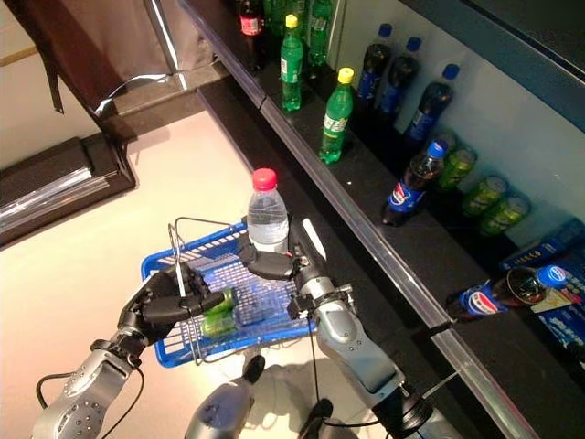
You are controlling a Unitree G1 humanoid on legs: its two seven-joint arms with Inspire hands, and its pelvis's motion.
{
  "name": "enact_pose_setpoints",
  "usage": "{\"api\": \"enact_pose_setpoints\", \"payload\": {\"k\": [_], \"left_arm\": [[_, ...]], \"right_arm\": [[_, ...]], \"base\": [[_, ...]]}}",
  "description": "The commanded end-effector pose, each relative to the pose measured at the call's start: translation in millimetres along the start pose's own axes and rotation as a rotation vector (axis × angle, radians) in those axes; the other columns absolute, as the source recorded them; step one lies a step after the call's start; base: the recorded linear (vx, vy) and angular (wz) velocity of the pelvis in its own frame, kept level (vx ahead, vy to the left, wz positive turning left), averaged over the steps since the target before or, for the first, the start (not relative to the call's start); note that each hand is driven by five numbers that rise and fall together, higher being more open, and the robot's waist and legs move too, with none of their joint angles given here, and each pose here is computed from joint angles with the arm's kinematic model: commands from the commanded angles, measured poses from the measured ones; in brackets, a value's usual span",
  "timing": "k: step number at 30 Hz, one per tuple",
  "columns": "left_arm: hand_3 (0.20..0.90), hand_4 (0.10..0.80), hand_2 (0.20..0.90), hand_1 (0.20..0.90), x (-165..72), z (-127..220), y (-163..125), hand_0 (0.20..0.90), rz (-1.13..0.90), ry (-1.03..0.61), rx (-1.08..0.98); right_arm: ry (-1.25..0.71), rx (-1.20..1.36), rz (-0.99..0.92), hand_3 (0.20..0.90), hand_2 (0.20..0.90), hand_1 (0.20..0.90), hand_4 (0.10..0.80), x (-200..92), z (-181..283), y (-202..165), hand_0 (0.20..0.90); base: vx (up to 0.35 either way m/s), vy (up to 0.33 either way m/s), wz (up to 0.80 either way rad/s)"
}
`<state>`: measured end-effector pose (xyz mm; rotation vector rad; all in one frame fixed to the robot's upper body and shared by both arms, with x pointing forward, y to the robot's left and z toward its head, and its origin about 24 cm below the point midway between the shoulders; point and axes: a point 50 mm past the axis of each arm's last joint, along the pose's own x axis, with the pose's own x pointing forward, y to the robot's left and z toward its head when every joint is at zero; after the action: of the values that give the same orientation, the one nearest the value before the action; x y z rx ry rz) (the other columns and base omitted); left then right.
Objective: Pick up the drink and place into the basket.
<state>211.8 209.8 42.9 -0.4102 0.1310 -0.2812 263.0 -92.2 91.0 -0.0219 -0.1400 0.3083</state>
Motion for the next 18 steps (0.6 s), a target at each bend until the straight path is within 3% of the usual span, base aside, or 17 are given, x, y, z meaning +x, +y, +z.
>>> {"api": "enact_pose_setpoints", "payload": {"k": [1,18], "left_arm": [[0.200,0.100,0.300,0.300,3.4,109.1,-73.9,0.300,-0.479,-0.534,0.173],[0.200,0.100,0.300,0.300,2.6,110.3,-87.3,0.300,-0.637,-0.482,0.148]], "right_arm": [[-0.379,0.106,0.077,0.200,0.300,0.300,0.100,10.8,68.6,27.2,0.300],[-0.036,0.008,-0.004,0.200,0.300,0.300,0.100,9.0,-18.9,36.5,0.300]], "base": [[0.035,-0.004,0.14],[0.004,-0.032,0.10]]}}
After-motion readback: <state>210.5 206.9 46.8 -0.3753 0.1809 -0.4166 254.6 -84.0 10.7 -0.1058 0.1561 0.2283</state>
